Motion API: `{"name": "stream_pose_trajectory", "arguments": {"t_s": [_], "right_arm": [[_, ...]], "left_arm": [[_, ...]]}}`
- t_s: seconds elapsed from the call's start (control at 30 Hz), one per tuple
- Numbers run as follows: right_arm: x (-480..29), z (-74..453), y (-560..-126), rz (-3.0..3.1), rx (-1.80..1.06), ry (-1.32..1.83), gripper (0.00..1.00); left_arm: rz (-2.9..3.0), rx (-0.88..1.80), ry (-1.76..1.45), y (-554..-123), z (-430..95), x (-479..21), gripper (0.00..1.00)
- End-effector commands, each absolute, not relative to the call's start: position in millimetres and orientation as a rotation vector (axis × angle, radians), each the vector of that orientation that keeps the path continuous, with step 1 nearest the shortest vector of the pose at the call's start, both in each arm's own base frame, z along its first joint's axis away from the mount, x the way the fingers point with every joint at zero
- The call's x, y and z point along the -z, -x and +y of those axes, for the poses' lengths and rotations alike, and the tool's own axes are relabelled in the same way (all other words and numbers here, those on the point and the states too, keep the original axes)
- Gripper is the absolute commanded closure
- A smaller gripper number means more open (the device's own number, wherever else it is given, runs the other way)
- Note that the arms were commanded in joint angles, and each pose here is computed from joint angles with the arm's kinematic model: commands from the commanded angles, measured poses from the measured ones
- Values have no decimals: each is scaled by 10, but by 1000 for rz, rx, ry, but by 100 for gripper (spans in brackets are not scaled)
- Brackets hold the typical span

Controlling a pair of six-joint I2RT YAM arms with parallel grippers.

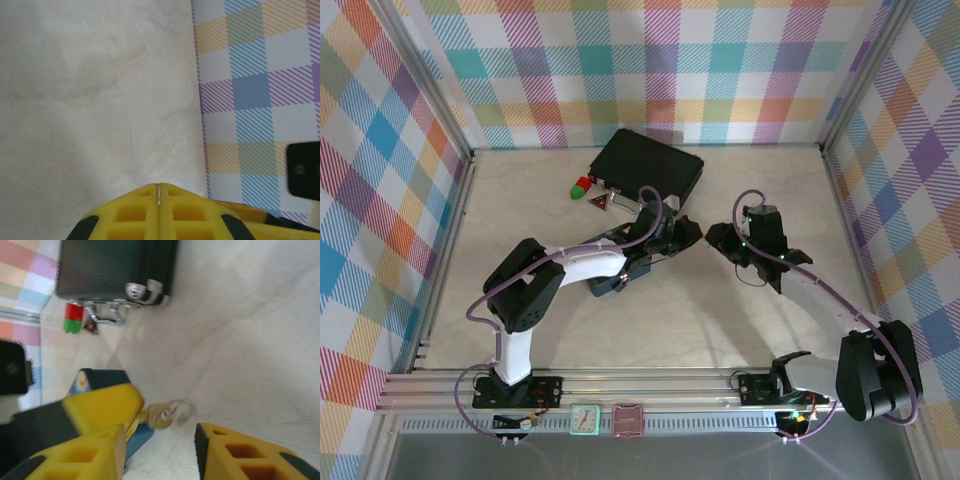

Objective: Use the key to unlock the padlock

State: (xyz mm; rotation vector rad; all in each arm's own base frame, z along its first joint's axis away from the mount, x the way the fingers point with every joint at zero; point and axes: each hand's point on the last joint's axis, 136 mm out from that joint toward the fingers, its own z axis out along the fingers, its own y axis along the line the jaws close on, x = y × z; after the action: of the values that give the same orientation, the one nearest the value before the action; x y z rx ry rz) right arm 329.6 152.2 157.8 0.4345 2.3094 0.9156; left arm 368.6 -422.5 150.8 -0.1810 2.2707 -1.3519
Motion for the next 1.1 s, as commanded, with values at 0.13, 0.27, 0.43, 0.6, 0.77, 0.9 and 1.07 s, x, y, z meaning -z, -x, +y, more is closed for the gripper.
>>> {"name": "stream_pose_trajectory", "arguments": {"t_s": [0.13,0.27,0.43,0.6,0.77,0.9,1.07], "right_arm": [[-2324,1710,-3190,2099,-1156,105,54],[-2419,1879,-3080,2041,-1291,272,54],[-2593,1951,-3014,1952,-1352,370,55],[-2652,1988,-2962,1923,-1388,409,59],[-2590,2015,-2887,1934,-1426,417,60],[-2524,2022,-2865,1947,-1424,406,59],[-2541,2063,-2846,1934,-1453,416,67]], "left_arm": [[2067,1461,-279,-3616,-3968,-2229,100],[2013,1542,-438,-3467,-3927,-2486,100],[1992,1587,-620,-3250,-3934,-2677,100],[1962,1595,-668,-3167,-3912,-2786,100],[1934,1594,-653,-3166,-3892,-2859,100],[1907,1622,-644,-3150,-3891,-2923,100],[1903,1653,-634,-3135,-3911,-2933,100]]}}
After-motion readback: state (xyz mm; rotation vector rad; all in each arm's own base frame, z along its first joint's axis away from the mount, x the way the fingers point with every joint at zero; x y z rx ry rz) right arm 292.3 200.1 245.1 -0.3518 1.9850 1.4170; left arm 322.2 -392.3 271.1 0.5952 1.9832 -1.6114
